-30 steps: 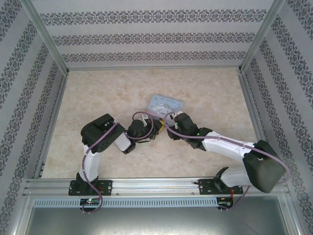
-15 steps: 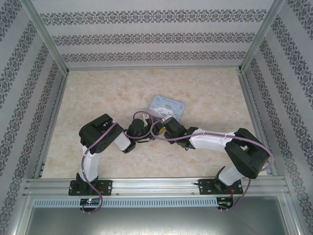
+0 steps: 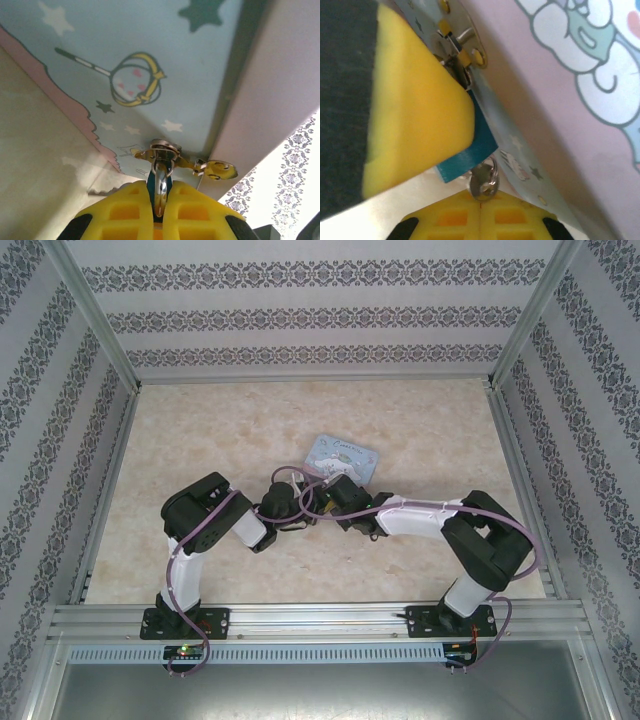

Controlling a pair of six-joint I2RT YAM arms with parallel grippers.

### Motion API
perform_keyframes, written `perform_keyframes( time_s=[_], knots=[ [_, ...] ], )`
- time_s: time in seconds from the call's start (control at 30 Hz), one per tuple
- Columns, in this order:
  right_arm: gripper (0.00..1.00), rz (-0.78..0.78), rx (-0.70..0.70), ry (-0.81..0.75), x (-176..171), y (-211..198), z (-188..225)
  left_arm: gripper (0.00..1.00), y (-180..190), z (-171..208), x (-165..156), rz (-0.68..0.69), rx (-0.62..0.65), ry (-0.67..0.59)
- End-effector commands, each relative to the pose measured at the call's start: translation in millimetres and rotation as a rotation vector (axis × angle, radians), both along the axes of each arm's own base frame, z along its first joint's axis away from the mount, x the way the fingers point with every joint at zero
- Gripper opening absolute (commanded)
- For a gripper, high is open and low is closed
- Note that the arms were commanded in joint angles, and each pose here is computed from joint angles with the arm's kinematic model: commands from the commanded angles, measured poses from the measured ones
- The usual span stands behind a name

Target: Unlock the padlock with the key

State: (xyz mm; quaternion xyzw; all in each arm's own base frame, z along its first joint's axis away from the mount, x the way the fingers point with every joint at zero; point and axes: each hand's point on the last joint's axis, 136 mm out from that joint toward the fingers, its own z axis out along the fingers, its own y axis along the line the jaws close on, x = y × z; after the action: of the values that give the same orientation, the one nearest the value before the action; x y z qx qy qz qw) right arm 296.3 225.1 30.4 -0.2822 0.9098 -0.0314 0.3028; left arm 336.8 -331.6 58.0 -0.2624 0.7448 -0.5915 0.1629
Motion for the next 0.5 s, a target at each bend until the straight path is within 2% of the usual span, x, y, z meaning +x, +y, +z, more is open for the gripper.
perform_keyframes(
  time_s=[0.0,0.17,0.3,0.47],
  knots=[
    [0.0,0.01,0.061,-0.014,10.8,14.1,11.5,0.0,-5.6,14.2,-5.3,-0.041,-0.019,-0.026],
    [0.0,0.025,0.149,0.014,7.0,19.5,22.8,0.0,-5.4,13.6,-5.4,-0.04,-0.018,-0.026],
    [0.0,0.027,0.367,0.093,4.0,23.2,37.4,0.0,-5.1,12.8,-5.1,-0.038,-0.016,-0.025],
    [0.0,0.006,0.528,0.147,2.5,15.1,50.6,0.0,-4.3,11.3,-5.0,-0.035,-0.014,-0.014]
  ],
)
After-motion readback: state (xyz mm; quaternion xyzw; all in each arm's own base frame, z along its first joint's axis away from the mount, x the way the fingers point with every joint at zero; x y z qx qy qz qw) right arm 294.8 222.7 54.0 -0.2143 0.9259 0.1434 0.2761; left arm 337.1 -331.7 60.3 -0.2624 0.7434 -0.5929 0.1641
